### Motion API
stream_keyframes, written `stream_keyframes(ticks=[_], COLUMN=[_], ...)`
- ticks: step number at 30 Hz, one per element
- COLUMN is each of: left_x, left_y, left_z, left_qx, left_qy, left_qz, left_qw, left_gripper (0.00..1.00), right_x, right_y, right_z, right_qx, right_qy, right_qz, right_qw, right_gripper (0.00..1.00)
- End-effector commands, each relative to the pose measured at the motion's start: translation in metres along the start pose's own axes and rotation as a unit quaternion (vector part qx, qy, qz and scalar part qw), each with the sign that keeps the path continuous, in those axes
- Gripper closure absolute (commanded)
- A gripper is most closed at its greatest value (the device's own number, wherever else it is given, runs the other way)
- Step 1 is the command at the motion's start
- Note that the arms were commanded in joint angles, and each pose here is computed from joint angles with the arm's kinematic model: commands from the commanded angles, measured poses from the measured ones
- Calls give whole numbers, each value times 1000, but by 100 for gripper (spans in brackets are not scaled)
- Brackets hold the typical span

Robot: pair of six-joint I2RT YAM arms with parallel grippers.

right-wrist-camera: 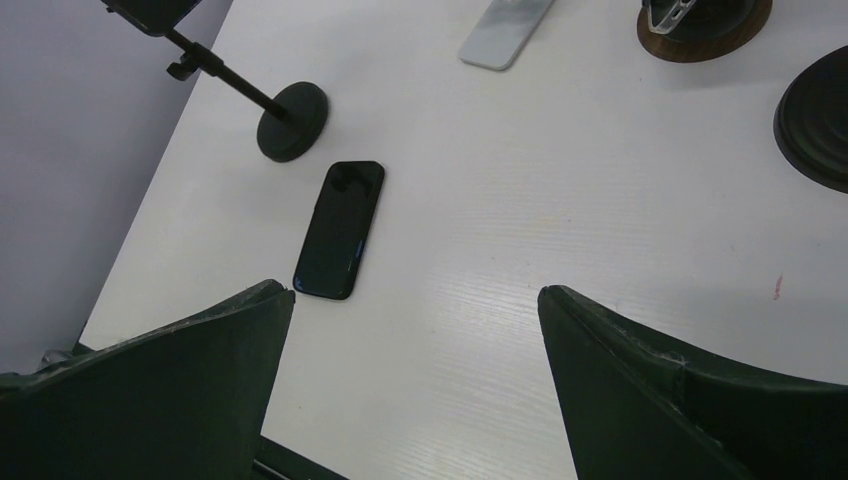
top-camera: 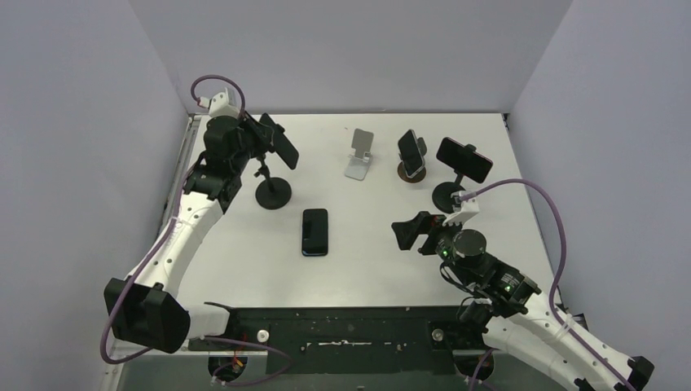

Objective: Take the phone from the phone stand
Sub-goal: Pick up the phone stand with the phone at the center of the board.

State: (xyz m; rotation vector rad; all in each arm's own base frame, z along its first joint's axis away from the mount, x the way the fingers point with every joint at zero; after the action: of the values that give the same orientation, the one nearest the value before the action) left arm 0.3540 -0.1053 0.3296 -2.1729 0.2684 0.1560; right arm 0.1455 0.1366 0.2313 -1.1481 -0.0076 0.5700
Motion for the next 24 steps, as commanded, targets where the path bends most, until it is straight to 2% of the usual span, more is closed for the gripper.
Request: stream_keyframes(ticks=[1, 10, 20, 24], left_x=[-43, -77, -108, -121], left_y=[-59, -57, -60, -60], left_z=[-56, -85, -105, -119], left_qx=[-7, -13, -16, -23], left_qy=[111, 190, 253, 308], left_qz=[-98, -64, -56, -51], left_qw=[989, 980, 966, 950], left_gripper=[100, 100, 100, 100], right_x=[-8, -20, -26, -29], right_y=[-24, -53, -67, -71], right_z=[6, 6, 8, 9], right_qx=[-6, -56, -69, -81], right_qy=[2, 31, 35, 31], right_qz=[-34, -60, -72, -72], right_qw=[999, 996, 994, 994], right_gripper=[0, 0, 0, 0])
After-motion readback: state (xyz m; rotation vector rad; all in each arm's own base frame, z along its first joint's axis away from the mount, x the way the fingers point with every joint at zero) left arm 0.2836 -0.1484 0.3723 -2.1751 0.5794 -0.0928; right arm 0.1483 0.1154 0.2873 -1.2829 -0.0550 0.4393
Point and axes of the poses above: each gripper's point midway between its finger pads, its own x axis out along the fingers, its own z axis along the line the jaws close on, y = z × x, the point moved 7 cm from there along -x, back along the fingers, and after that the axes turned 3 degrees about -x, right-handed, at the moved point
